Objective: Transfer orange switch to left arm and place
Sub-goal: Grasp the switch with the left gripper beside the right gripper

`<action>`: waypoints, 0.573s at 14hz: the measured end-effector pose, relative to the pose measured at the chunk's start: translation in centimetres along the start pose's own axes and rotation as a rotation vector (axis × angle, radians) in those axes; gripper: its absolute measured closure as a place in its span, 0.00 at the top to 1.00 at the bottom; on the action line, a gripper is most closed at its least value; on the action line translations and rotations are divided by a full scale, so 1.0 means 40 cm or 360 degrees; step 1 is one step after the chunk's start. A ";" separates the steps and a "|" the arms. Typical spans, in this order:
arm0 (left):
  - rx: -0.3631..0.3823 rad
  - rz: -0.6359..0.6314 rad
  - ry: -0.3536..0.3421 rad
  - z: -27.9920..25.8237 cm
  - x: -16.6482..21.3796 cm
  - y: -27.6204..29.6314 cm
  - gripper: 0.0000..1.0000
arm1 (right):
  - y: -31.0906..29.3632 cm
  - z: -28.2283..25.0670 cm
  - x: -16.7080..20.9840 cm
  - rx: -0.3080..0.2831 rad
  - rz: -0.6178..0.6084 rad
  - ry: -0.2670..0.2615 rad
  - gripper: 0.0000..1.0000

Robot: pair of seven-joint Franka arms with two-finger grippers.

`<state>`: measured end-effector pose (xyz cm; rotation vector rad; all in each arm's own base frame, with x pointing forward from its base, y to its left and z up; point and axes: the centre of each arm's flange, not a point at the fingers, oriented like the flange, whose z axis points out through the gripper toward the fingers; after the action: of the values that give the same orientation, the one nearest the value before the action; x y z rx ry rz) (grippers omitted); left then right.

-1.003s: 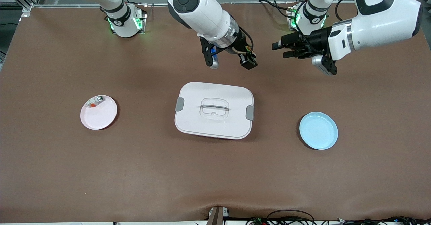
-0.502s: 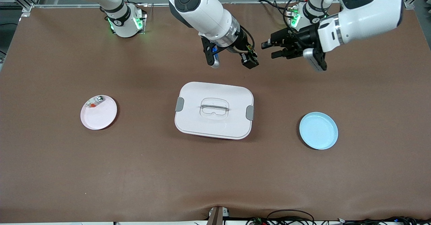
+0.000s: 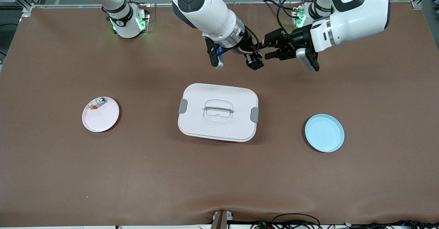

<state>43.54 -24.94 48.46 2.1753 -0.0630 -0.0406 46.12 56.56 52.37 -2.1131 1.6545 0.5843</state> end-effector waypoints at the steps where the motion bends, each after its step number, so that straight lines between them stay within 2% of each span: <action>1: -0.0005 0.0001 0.0015 0.015 -0.004 0.008 0.70 | 0.000 -0.001 0.000 0.0001 0.0000 -0.0001 0.74; 4: 0.0017 0.0014 0.0072 0.063 -0.017 0.024 0.65 | 0.000 -0.003 -0.002 0.0001 -0.0002 -0.0002 0.74; 7: 0.0026 0.0010 0.0061 0.083 -0.018 0.015 0.56 | -0.001 -0.003 -0.002 0.0003 -0.0002 -0.0002 0.74; 8: 0.0026 0.0016 0.0060 0.084 -0.018 0.013 0.56 | -0.002 -0.003 -0.002 0.0004 -0.0001 -0.0002 0.74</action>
<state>42.64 -27.94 46.99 2.1912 -0.0529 0.0066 46.18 56.55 52.53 -2.1109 1.6531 0.5825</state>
